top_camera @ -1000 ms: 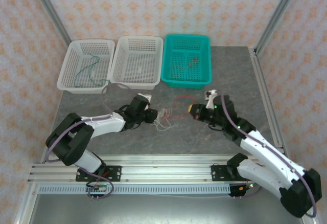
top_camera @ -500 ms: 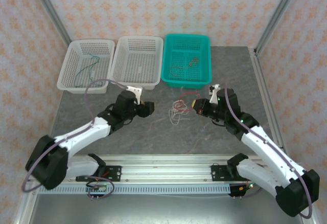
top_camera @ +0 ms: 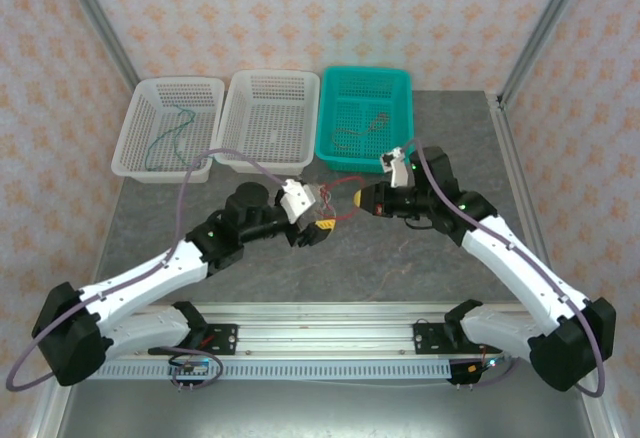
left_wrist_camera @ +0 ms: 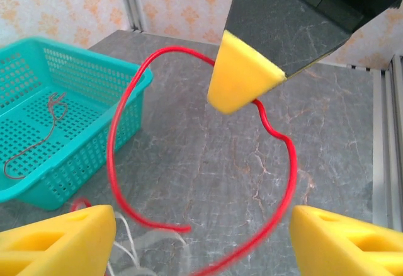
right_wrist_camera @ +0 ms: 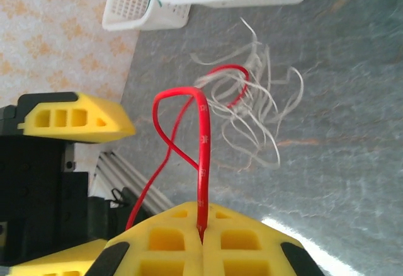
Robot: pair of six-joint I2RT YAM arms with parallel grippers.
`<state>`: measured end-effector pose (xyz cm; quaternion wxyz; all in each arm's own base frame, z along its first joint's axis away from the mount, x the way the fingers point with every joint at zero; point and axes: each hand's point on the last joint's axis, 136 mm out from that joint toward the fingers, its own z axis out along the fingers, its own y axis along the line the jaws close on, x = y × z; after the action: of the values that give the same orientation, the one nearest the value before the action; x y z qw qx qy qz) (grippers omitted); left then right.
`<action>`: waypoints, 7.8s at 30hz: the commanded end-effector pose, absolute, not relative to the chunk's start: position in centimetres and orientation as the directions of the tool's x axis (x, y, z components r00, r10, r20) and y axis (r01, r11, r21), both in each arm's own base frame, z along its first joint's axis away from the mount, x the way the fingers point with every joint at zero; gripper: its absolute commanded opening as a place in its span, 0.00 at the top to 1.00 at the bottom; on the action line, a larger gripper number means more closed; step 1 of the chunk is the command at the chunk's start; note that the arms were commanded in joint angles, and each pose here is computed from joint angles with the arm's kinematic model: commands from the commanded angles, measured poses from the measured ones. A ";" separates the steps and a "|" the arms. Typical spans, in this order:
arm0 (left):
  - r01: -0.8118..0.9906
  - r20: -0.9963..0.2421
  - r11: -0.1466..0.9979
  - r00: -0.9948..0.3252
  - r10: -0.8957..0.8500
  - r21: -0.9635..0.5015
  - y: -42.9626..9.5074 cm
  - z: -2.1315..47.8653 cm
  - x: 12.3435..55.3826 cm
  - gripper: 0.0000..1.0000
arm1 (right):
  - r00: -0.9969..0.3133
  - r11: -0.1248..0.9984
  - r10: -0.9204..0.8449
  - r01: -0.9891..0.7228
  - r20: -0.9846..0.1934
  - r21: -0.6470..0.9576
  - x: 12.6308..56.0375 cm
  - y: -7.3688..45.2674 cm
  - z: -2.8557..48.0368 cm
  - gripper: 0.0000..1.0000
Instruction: Untangle the cables
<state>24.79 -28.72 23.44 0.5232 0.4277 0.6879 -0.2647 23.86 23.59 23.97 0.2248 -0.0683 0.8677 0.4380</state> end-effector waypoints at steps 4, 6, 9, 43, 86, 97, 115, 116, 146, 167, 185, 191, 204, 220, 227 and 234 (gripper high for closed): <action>0.856 -0.932 0.475 0.025 0.361 0.206 -30.3 23.9 25.7 0.32 | -0.896 0.475 0.063 -0.360 -0.439 0.803 22.9 25.6 27.2 1.00; 0.816 -0.926 0.535 0.002 0.377 0.220 -29.7 22.9 27.0 0.41 | -0.895 0.469 0.077 -0.356 -0.439 0.808 23.0 25.6 27.7 1.00; 0.745 -0.918 0.626 -0.044 0.394 0.232 -28.5 21.4 28.7 0.68 | -0.886 0.488 0.135 -0.330 -0.443 0.808 23.9 24.9 28.4 1.00; 0.700 -0.987 0.700 0.039 0.159 0.140 -25.1 28.9 27.3 0.23 | -0.905 0.404 0.237 -0.239 -0.354 0.883 25.2 20.5 31.1 1.00; 0.380 -0.892 0.917 -0.447 0.068 -0.121 -17.4 11.0 26.4 1.00 | -0.779 0.343 0.477 -0.261 -0.407 0.902 27.1 19.2 35.1 1.00; 0.265 -0.884 0.943 -0.464 -0.060 -0.203 -12.9 9.7 23.0 1.00 | -0.462 0.566 0.704 -0.096 -0.540 0.819 31.6 12.4 33.3 1.00; 0.278 -0.884 0.951 -0.467 0.011 -0.135 -13.8 11.9 24.7 0.69 | -0.563 0.456 0.668 -0.207 -0.486 0.866 32.2 15.5 33.8 1.00; 0.287 -0.889 0.950 -0.458 0.020 -0.126 -13.9 12.7 24.8 0.60 | -0.570 0.457 0.661 -0.211 -0.488 0.864 32.2 15.7 33.8 1.00; 0.637 -0.908 0.751 -0.193 0.371 0.172 -26.3 21.1 34.8 1.00 | -0.741 0.461 0.372 -0.376 -0.559 0.804 30.7 23.7 34.5 1.00; 0.811 -0.922 0.578 -0.152 0.355 0.089 -29.6 21.4 31.8 1.00 | -0.848 0.149 0.508 -0.085 -0.150 0.985 33.3 26.3 29.6 0.25; 0.839 -0.945 0.541 -0.131 0.299 0.055 -30.9 22.4 31.7 1.00 | -0.839 -0.117 0.541 -0.017 0.050 0.993 34.1 26.9 32.6 0.21; 0.849 -0.950 0.527 -0.139 0.278 0.030 -31.5 22.7 31.8 1.00 | -0.837 -0.206 0.541 -0.035 0.084 0.978 35.8 27.7 34.3 0.29; 0.878 -0.937 0.479 -0.179 0.301 -0.014 -32.0 20.9 28.6 1.00 | -0.633 -0.273 0.764 -0.138 0.127 0.952 44.1 20.3 36.1 0.82; 0.850 -0.933 0.522 -0.133 0.333 0.065 -31.3 21.2 29.7 1.00 | -0.767 0.169 0.641 0.115 -0.021 0.979 37.4 20.8 27.7 0.33; 0.877 -0.930 0.473 -0.108 0.350 0.076 -32.8 21.6 30.4 1.00 | -0.850 -0.003 0.505 0.169 0.148 0.986 33.6 23.4 29.4 0.16; 0.889 -0.933 0.455 -0.111 0.342 0.061 -33.4 21.8 30.2 1.00 | -0.860 -0.209 0.453 0.156 0.237 0.965 34.9 25.9 32.5 0.17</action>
<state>30.27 -32.80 20.79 0.4938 0.4334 0.7049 -0.2671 34.72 25.15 29.17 0.1119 0.2601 0.6696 0.6866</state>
